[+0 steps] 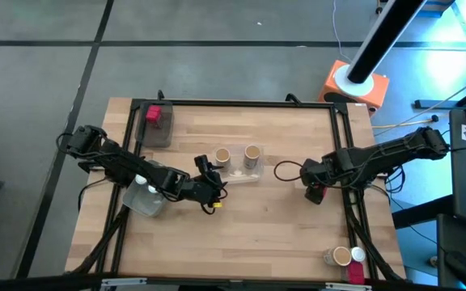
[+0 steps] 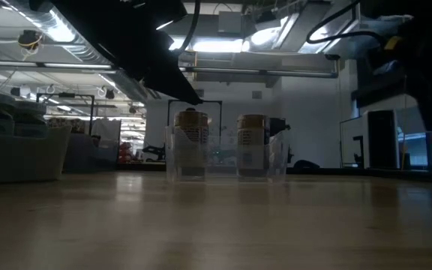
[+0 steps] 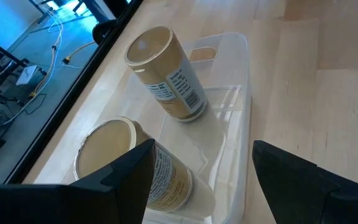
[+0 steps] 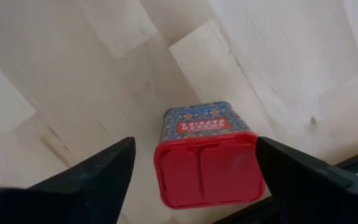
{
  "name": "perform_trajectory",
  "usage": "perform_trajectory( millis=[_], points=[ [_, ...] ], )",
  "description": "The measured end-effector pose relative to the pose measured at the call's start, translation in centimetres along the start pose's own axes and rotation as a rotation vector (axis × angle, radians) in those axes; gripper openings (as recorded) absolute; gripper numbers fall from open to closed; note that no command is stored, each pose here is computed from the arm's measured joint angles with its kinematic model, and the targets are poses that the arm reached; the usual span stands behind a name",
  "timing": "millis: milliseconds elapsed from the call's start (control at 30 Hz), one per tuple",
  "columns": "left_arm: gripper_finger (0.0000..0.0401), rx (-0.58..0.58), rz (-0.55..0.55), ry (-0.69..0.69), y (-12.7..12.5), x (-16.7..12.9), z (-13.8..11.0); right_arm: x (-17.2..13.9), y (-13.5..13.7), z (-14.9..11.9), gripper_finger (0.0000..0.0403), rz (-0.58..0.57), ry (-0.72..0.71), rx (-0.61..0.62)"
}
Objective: Sort spices by type
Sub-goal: Put the top red seasoning can into the black bin
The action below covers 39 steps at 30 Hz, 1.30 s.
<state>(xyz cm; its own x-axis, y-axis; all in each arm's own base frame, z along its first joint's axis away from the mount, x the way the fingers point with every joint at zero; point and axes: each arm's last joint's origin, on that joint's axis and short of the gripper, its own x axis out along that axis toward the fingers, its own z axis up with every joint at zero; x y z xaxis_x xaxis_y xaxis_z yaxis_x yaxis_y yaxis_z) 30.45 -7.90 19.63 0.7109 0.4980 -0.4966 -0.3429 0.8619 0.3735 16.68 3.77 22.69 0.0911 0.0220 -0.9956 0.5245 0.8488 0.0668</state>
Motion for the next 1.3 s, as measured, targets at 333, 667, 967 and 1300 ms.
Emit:
perform_trajectory(
  millis=[333, 667, 967, 1300],
  points=[
    [0.0253, 0.000, 0.000, 0.000, 0.00, 0.00, 0.00, -0.01, 0.01, -0.08, 0.0331, 0.010, 0.019, 0.155],
    [0.0253, 0.001, 0.000, -0.001, 0.00, 0.00, 0.01, -0.05, -0.33, -0.60, 0.0331, -0.027, 0.090, 0.510],
    [0.0253, 0.022, 0.017, 0.004, 0.52, 0.46, 0.09, -0.05, -0.37, -0.67, 0.0331, -0.037, 0.099, 0.660],
    [0.0253, 0.026, 0.011, 0.003, 0.57, 0.51, 0.13, -0.05, -0.45, -0.66, 0.0331, -0.057, 0.075, 0.723]
  ],
)
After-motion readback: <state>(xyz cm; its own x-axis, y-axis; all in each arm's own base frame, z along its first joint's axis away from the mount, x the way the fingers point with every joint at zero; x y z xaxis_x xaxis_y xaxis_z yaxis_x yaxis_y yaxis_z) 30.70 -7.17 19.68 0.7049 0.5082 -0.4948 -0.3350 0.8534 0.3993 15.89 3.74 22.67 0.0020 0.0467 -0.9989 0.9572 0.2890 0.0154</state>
